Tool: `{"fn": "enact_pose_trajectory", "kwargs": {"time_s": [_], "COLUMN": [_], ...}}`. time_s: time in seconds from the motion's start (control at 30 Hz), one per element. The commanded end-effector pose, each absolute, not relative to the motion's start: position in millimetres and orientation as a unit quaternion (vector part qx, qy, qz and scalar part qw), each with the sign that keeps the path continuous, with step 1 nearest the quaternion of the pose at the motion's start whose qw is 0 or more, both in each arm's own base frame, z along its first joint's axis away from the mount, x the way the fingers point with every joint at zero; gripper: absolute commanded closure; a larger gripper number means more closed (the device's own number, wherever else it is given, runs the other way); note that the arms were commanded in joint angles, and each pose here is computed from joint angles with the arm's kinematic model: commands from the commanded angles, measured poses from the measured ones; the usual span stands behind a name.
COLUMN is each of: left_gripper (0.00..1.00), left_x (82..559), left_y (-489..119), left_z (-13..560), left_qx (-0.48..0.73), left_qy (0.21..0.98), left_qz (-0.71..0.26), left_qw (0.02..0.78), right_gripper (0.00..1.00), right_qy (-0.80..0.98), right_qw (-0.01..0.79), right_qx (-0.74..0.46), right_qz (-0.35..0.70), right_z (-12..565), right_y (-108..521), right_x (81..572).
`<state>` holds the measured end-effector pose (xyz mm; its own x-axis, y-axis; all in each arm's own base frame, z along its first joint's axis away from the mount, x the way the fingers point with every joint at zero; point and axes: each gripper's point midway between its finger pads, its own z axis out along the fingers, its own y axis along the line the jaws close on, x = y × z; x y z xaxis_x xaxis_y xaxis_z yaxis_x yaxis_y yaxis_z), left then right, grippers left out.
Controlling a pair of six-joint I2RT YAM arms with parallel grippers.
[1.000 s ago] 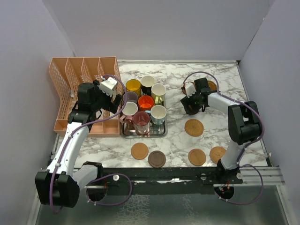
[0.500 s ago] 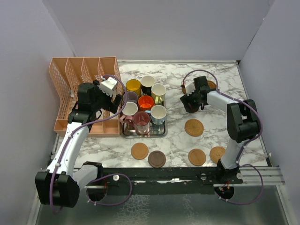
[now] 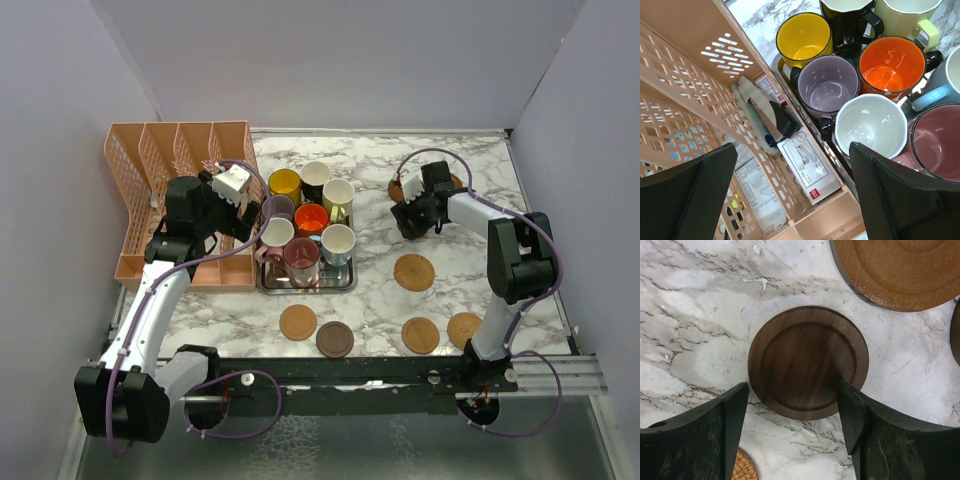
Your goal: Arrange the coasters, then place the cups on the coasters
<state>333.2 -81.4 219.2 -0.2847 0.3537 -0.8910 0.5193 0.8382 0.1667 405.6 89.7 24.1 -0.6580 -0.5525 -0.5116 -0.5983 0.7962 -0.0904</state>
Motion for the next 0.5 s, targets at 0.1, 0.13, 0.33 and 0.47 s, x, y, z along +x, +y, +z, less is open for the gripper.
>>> {"fn": "enact_pose_trajectory", "kwargs": {"time_s": [0.1, 0.13, 0.33, 0.47], "left_gripper": [0.01, 0.01, 0.01, 0.01], "left_x": [329, 329, 330, 329], "left_y": [-87, -87, -87, -87], "left_z": [225, 225, 223, 224], "left_qx": [0.284, 0.284, 0.284, 0.284], "left_qy": [0.789, 0.789, 0.790, 0.790], "left_qz": [-0.089, -0.089, -0.089, -0.089], "left_qw": [0.538, 0.538, 0.536, 0.537], "right_gripper": [0.31, 0.31, 0.32, 0.33], "right_qy": [0.915, 0.915, 0.915, 0.920], "right_qw": [0.207, 0.208, 0.205, 0.210], "right_qx": [-0.335, -0.335, -0.333, -0.322], "right_qz": [0.089, 0.090, 0.098, 0.071], "right_z": [9, 10, 13, 13], "right_y": [94, 94, 95, 87], "right_x": [368, 367, 357, 364]}}
